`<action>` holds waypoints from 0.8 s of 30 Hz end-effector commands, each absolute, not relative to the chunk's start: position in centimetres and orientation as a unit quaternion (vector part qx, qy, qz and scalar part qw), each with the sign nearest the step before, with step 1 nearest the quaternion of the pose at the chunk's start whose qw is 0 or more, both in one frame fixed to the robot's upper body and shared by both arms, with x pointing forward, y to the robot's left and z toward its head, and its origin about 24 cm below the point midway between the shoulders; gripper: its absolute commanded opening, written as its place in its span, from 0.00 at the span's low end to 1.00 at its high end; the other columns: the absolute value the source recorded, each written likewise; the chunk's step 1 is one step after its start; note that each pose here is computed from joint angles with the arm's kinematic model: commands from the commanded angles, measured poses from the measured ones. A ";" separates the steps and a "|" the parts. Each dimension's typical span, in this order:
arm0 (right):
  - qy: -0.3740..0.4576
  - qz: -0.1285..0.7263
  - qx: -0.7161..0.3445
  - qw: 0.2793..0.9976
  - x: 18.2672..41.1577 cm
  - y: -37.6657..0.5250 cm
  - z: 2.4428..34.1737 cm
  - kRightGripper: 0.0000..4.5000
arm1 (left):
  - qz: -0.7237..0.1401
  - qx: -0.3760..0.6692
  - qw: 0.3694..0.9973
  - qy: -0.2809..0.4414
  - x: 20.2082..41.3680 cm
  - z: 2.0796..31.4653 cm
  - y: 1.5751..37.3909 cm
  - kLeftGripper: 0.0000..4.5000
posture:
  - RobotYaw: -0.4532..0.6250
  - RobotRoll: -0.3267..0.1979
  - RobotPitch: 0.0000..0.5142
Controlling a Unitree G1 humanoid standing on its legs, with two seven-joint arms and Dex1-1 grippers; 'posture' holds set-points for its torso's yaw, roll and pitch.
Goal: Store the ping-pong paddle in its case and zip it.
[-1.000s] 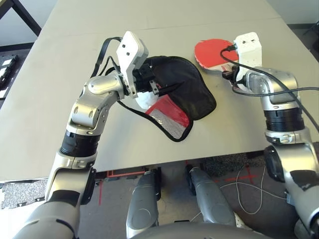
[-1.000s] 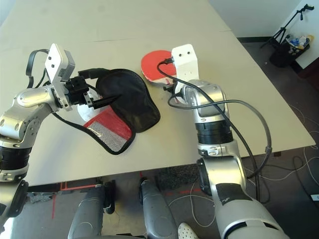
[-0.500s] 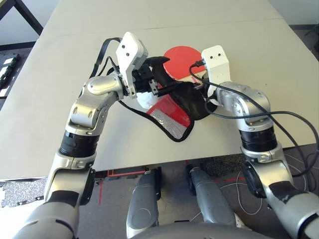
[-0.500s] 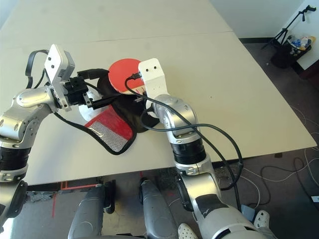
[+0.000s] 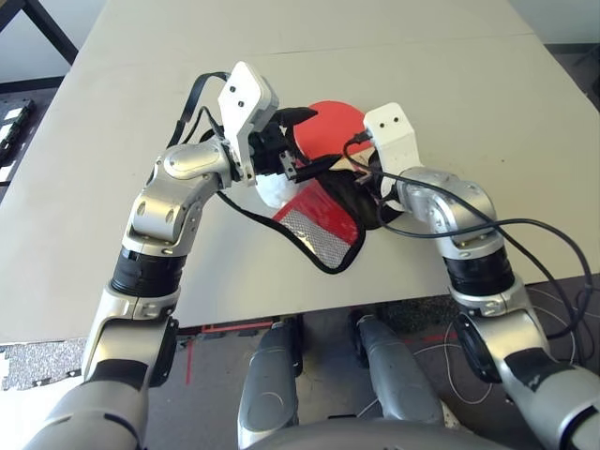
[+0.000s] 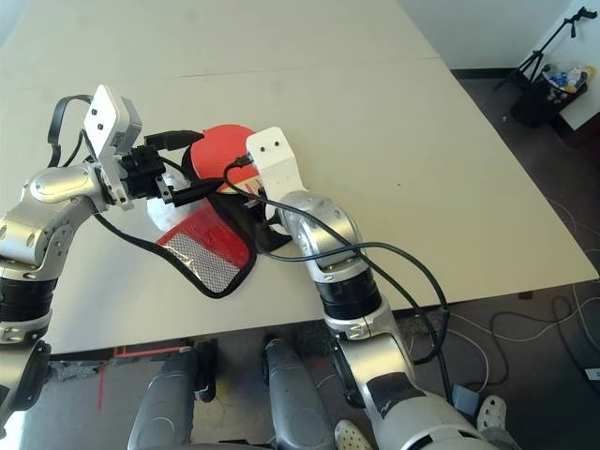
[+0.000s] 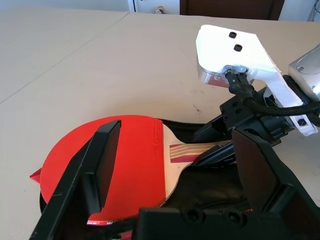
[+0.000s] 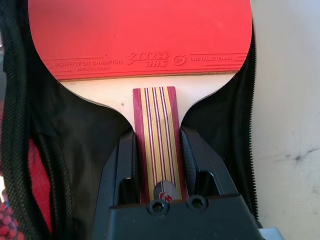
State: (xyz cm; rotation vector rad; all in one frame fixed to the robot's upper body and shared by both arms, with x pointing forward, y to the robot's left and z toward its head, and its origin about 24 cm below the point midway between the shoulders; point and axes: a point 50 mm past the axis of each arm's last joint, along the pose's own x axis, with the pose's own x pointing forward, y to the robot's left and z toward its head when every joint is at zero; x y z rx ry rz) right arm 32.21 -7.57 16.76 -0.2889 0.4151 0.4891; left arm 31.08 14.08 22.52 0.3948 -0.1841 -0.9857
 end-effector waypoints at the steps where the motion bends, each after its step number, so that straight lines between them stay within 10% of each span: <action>1: 0.205 0.271 -0.138 0.930 31.5 -6.8 16.5 0.27 | -0.476 0.193 0.854 -0.077 30.9 22.0 13.9 1.00 | 0.41 0.62 0.48; 14: 0.224 0.233 -0.120 0.939 31.4 -7.9 16.0 0.27 | -0.479 0.193 0.853 -0.076 30.9 21.9 13.7 1.00 | 0.40 0.62 0.47; 24: 0.208 0.264 -0.080 0.938 31.3 -9.8 18.0 0.97 | -0.480 0.193 0.852 -0.078 31.0 22.0 13.6 1.00 | 0.40 0.62 0.46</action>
